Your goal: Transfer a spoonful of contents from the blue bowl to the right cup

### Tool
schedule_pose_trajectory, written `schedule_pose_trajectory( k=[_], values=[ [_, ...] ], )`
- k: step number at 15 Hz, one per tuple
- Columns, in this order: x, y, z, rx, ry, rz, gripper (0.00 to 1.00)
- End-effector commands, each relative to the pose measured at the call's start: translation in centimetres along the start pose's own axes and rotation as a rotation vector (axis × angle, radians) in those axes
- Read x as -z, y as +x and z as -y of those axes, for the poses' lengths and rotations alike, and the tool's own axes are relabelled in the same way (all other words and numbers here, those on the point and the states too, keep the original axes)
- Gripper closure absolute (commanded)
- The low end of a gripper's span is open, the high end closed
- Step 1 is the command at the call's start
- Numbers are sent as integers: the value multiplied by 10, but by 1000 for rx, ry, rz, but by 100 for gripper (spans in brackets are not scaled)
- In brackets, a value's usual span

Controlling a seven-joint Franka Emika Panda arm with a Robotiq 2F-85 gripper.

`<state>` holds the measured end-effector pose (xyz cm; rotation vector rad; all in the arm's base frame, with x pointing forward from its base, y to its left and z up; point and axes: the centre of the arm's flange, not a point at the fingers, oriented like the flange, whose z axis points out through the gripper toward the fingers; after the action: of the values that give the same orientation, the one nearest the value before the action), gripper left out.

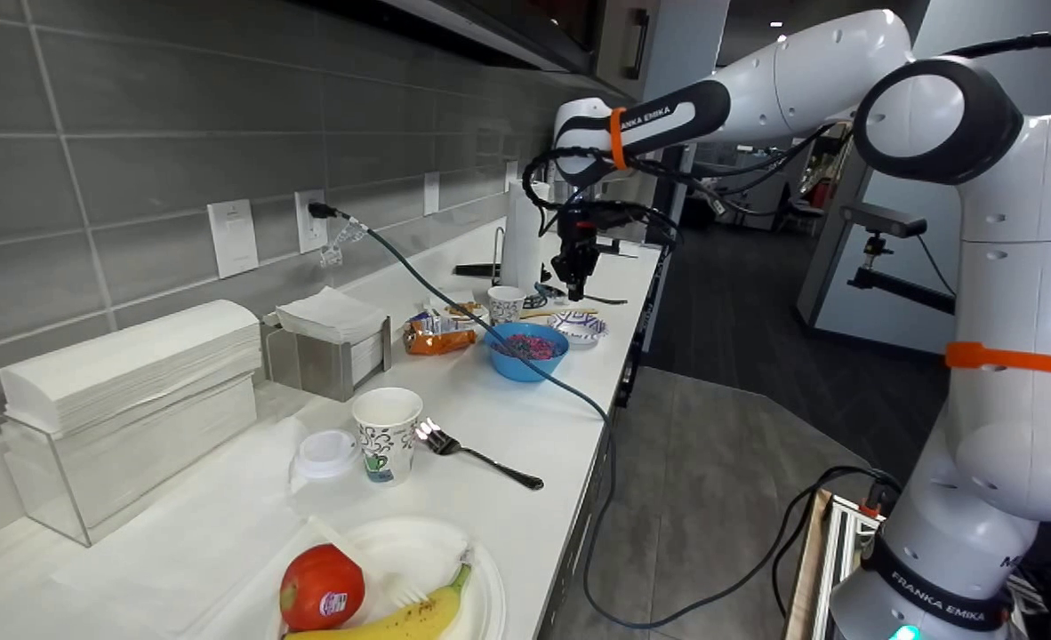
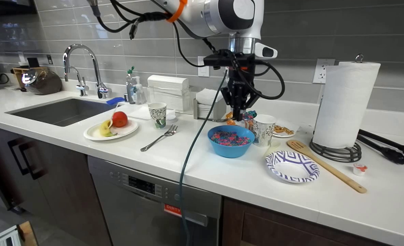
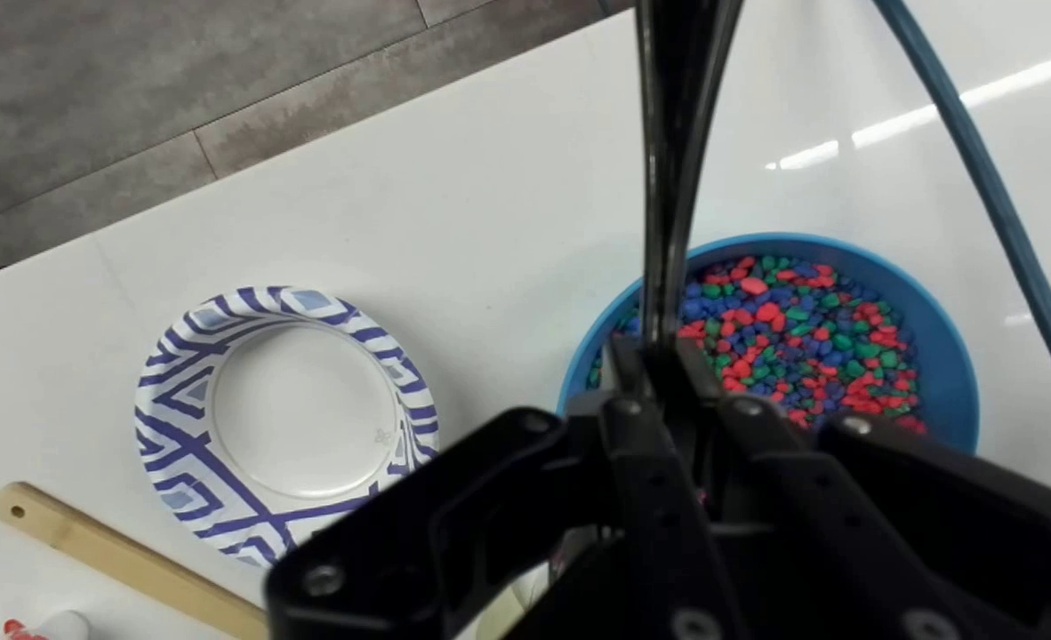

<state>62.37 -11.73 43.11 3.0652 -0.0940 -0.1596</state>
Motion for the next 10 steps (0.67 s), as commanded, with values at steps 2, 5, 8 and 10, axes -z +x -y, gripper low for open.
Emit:
schedule_pose_trajectory(
  k=[2, 5, 8, 10],
  values=[
    [-1, 29, -5, 3, -40, -29, 97],
    [0, 42, -11, 1, -78, -35, 97],
    [2, 55, -16, 6, -111, -43, 97],
    [4, 66, -16, 15, -132, -51, 97]
  ],
)
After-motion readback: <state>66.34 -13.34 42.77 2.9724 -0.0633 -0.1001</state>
